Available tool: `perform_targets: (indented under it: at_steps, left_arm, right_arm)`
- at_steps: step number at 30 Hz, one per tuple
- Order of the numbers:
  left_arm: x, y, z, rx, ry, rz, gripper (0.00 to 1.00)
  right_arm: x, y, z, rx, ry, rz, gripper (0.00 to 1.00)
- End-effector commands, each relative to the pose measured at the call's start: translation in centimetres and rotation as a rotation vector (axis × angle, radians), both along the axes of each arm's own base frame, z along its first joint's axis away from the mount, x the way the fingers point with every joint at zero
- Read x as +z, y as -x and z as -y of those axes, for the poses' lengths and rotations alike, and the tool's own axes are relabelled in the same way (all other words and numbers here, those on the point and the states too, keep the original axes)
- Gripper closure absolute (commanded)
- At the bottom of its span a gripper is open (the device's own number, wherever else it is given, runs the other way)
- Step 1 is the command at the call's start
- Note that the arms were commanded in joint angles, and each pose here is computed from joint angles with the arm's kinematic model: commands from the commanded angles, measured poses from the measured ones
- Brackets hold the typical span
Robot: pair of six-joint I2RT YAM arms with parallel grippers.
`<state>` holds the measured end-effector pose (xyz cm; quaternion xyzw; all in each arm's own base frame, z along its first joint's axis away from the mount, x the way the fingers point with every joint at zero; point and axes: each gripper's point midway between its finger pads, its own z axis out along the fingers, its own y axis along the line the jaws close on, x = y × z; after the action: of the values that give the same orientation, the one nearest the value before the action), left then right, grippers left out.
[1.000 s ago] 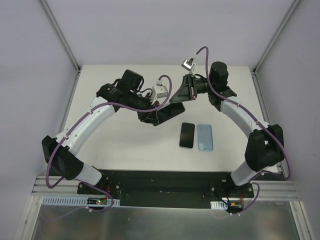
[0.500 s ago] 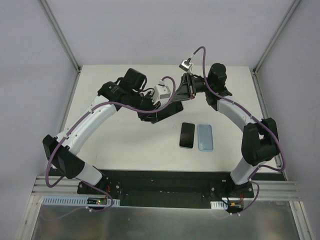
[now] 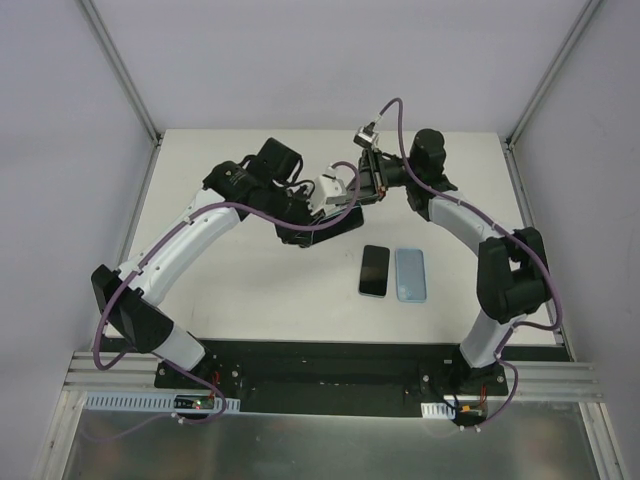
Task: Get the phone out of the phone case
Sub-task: Remove the phone case from the phone.
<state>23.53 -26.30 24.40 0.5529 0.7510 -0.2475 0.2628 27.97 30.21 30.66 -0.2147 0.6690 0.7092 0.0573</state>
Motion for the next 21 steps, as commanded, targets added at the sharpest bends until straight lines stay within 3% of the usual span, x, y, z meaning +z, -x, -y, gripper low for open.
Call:
perform_targets:
  at_steps: [1,15,21]
  left_arm:
    - [4.9,2.3,4.2,-0.247,0.181,0.135,1.0]
    - [3.1,3.3,3.3,-0.255,0.168,0.072,1.0]
    - [3.9,3.3,2.1,-0.231,0.248,0.005,1.0]
  right_arm:
    - [-0.4,-2.9,-1.9,-0.133,-0.003,-0.059,1.0]
    - [1.8,-2.9,0.0,-0.176,-0.027,0.051,1.0]
    - [3.2,-2.8,3.0,-0.27,0.009,0.203,0.7]
